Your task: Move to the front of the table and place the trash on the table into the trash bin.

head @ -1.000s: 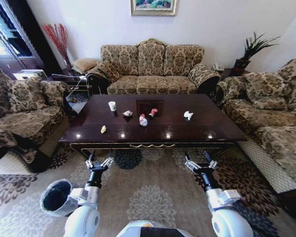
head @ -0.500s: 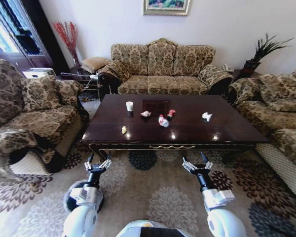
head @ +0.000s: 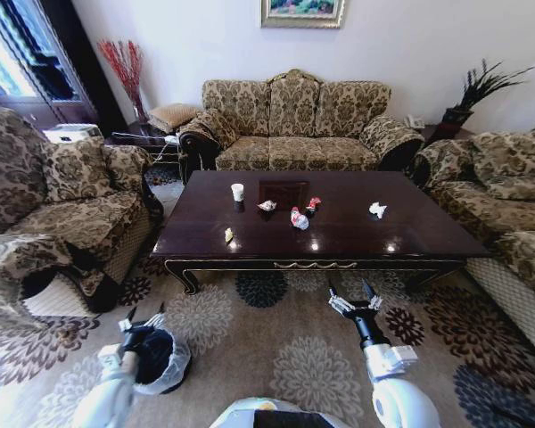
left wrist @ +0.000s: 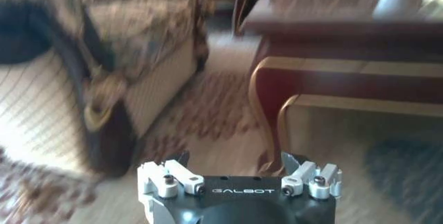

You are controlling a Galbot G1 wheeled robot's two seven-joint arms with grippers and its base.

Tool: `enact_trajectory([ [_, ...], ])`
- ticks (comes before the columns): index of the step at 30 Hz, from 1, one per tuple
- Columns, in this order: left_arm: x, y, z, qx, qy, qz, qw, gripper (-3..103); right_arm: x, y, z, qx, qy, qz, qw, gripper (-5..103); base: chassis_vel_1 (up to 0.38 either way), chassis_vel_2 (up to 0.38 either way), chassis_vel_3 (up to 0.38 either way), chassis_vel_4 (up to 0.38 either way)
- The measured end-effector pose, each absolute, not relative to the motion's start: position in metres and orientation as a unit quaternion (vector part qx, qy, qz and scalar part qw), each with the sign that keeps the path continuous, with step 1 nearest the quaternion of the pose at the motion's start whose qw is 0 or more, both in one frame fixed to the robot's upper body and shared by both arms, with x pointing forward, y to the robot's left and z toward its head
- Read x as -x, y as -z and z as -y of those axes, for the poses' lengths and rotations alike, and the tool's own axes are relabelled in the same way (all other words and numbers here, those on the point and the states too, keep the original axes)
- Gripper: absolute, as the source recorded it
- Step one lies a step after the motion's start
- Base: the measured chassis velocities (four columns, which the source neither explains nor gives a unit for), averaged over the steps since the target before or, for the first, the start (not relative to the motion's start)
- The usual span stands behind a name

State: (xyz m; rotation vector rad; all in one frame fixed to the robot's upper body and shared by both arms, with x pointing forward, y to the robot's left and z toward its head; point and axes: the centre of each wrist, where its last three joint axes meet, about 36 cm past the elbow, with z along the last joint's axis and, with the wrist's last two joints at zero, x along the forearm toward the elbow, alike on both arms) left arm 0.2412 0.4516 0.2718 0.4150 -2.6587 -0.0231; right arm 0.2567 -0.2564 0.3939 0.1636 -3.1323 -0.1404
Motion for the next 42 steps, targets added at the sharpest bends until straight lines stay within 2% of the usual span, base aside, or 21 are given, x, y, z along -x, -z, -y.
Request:
enact_trajectory([
  [2,-0.242,-0.254,-0.477,-0.151,0.011,0.954,0.258,92,-0.260,-0.393,0.255,-0.044,0.054,0.998,-0.002,100,0.000,0.000,0.000,0.000],
  [8,-0.240,-0.218,-0.516,-0.147,0.005,0.936,0.320,92,-0.269,-0.386,0.252,-0.021,0.059,0.998,-0.015,100,0.000,0.000,0.000,0.000],
  [18,-0.226,-0.186,-0.586,-0.154,0.050,0.910,0.382,92,-0.272,-0.377,0.257,-0.024,0.049,0.998,-0.007,100,0.000,0.000,0.000,0.000],
  [35,-0.220,-0.189,-0.596,-0.092,0.030,0.908,0.409,91,-0.264,-0.365,0.259,-0.018,0.047,0.999,0.015,100,0.000,0.000,0.000,0.000],
  [42,-0.223,-0.171,-0.592,-0.083,0.032,0.902,0.422,81,-0.263,-0.358,0.261,-0.019,0.043,0.999,0.025,100,0.000,0.000,0.000,0.000],
])
